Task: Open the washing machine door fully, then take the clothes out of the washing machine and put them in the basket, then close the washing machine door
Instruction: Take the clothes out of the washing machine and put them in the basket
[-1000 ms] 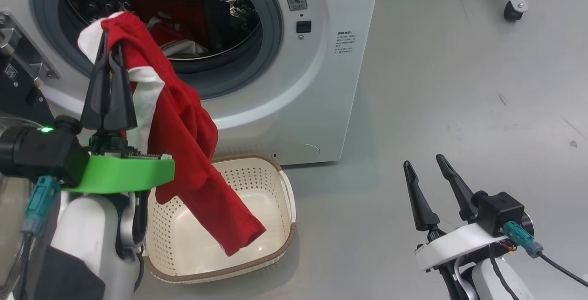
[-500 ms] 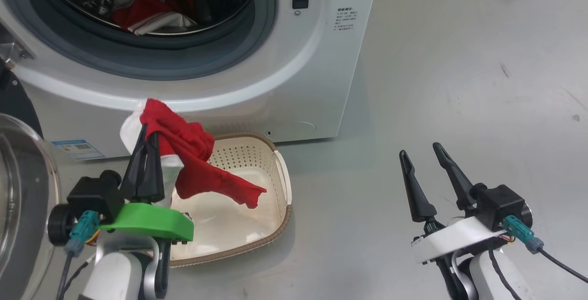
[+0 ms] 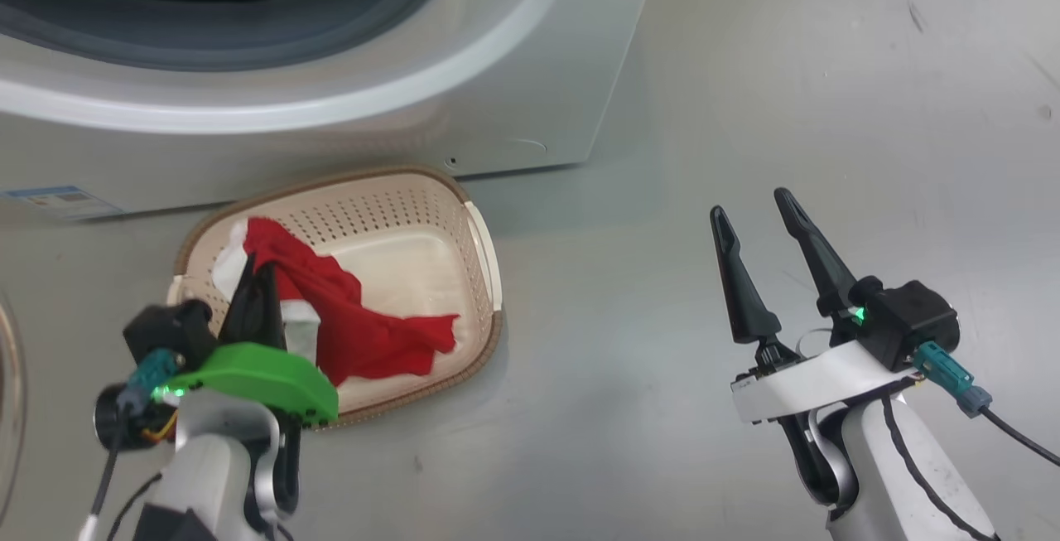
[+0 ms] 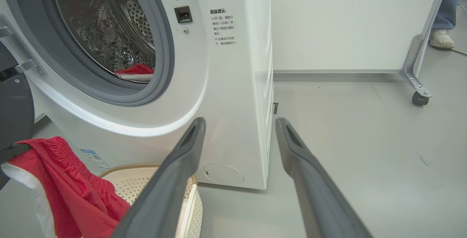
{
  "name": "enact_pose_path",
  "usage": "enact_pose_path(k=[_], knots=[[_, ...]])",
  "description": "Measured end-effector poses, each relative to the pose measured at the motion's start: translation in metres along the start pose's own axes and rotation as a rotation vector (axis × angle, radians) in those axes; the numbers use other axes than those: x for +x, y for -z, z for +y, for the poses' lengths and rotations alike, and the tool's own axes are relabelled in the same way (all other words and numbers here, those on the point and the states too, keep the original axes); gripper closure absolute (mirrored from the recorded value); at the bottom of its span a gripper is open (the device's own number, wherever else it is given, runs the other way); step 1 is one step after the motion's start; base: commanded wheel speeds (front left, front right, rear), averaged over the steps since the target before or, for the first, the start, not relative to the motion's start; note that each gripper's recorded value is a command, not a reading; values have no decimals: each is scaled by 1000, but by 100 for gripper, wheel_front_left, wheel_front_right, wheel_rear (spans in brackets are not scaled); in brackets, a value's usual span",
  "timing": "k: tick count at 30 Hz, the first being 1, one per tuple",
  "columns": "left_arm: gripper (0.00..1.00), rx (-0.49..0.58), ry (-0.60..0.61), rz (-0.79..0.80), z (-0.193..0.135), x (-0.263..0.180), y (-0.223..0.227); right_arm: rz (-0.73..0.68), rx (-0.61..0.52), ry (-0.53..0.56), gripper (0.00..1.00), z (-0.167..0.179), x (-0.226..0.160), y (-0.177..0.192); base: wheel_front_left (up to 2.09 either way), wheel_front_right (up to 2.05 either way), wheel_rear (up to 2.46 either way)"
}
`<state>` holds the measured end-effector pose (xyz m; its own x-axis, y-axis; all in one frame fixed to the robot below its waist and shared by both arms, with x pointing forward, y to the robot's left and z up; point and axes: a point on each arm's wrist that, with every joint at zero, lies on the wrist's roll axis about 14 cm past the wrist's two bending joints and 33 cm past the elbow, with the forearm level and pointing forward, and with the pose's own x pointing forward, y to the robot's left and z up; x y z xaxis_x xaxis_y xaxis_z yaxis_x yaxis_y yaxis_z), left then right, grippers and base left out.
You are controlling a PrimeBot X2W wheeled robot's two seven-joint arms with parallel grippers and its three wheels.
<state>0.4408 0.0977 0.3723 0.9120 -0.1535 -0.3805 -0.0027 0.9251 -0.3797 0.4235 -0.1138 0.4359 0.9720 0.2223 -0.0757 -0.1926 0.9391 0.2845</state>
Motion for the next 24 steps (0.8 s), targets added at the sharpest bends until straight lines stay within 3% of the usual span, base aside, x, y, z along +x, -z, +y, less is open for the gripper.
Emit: enact_pose_path(k=[9, 24], knots=[[100, -6, -7, 74, 4, 54, 25, 39, 28, 16, 0, -12, 16, 20, 0, 0, 0], [100, -2, -62, 385, 32, 103, 136, 74, 41, 77, 0, -49, 44, 46, 0, 0, 0]])
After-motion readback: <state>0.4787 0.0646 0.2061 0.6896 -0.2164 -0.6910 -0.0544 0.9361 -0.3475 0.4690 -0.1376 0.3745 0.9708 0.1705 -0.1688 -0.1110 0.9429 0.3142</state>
